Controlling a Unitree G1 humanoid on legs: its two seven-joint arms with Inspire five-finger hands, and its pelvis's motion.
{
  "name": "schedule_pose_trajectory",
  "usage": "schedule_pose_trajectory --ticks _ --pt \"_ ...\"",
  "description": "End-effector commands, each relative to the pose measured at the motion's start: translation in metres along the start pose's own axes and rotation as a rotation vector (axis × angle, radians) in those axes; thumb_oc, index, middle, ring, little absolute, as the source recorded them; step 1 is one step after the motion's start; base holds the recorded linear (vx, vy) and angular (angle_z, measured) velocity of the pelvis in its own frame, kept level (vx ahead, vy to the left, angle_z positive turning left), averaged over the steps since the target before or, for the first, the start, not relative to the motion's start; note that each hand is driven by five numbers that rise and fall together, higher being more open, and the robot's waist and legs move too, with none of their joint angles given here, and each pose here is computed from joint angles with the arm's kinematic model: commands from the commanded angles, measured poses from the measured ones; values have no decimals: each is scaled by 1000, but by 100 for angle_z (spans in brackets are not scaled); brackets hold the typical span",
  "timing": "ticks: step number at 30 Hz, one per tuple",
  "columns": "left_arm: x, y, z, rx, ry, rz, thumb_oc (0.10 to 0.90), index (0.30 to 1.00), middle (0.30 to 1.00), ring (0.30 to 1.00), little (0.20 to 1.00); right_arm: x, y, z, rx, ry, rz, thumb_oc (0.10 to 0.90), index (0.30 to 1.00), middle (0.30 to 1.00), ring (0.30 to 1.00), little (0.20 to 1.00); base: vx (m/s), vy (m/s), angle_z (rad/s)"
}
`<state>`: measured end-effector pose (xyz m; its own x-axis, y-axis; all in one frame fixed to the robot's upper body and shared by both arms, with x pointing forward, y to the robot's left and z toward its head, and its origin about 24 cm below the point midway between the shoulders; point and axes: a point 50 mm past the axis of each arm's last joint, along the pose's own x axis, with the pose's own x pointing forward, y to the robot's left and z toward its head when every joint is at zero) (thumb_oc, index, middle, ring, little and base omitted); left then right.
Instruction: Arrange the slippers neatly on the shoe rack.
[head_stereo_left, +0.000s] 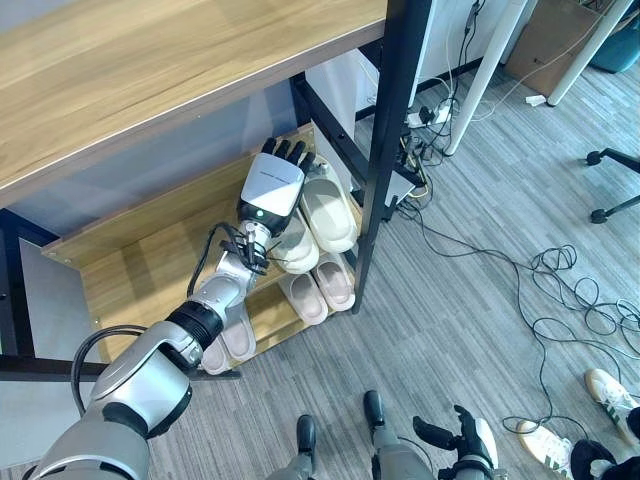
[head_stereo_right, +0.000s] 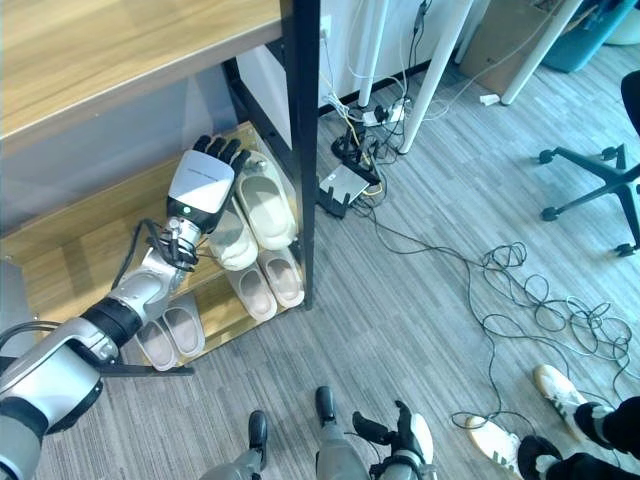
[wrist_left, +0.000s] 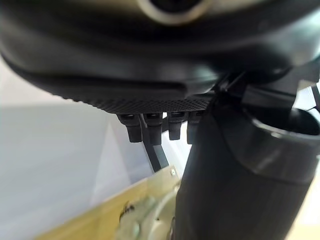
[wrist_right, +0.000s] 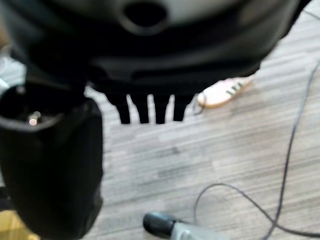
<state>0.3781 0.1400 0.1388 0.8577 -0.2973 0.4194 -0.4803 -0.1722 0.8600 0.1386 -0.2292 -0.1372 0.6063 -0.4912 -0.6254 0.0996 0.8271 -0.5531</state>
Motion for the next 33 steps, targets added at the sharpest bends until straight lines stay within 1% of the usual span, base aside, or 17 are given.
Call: schedule_pose_trajectory --ticks 1,4,9,10,11,13,17,19,21,23,26,28,29,30,31,32,33 --pt "28 47 -35 57 106 201 800 900 900 900 900 -1 -10 -5 56 3 -54 800 900 900 900 900 0 0 0" --pt "22 46 -36 55 84 201 800 900 900 900 900 1 -21 -12 60 32 -100 800 900 900 900 900 0 0 0" --pt "9 43 -36 8 67 205 800 900 900 900 900 2 -26 -16 61 58 -123 800 900 900 900 900 28 -16 4" --pt "4 46 -35 -13 45 238 800 900 900 900 900 2 -32 -23 9 81 -153 800 900 900 900 900 -30 -27 4" --pt "2 48 -35 -26 36 259 800 900 900 900 900 2 -37 -28 -3 93 -160 800 900 900 900 900 -25 -39 8" --pt "-3 53 -35 -57 24 284 800 900 900 900 900 -1 -33 -33 -27 116 -145 800 900 900 900 900 8 -24 19" --pt "-25 51 -42 -148 70 287 800 900 900 900 900 -5 -22 -34 3 120 -103 800 900 900 900 900 -26 -28 4" --pt "-42 46 -41 -273 102 281 800 900 900 900 900 -7 -17 -34 10 120 -87 800 900 900 900 900 -22 -36 0" --pt "-66 45 -31 -470 85 313 800 900 900 900 900 -10 -10 -35 8 129 -74 800 900 900 900 900 3 -31 4" --pt "-94 34 -30 -535 99 285 800 900 900 900 900 -14 -8 -44 -10 160 -59 800 900 900 900 900 13 -30 4" --pt "-125 20 -26 -660 163 207 800 900 900 900 900 -15 -4 -46 -13 186 -41 800 900 900 900 900 -45 -51 14" --pt "-144 19 -24 -850 222 177 800 900 900 900 900 -15 -4 -45 -10 179 -36 800 900 900 900 900 -24 -54 6" --pt "-154 15 -19 -993 252 126 800 900 900 900 900 -15 -4 -44 -19 173 -30 800 900 900 900 900 -13 -48 7" --pt "-164 5 -13 -1268 384 89 800 900 900 900 900 -16 -5 -49 -60 181 -14 800 900 900 900 900 -32 -24 9" --pt "-164 5 -13 -1271 385 87 800 900 900 900 900 -16 -6 -49 -61 181 -14 800 900 900 900 900 -1 -22 17" --pt "-178 -5 -5 -1382 421 -16 800 900 900 900 900 -21 -2 -55 -113 178 27 800 900 900 900 900 -21 -7 20" --pt "-178 -5 -5 -1382 422 -18 800 900 900 900 900 -21 -2 -55 -114 178 27 800 900 900 900 900 -20 -14 32"
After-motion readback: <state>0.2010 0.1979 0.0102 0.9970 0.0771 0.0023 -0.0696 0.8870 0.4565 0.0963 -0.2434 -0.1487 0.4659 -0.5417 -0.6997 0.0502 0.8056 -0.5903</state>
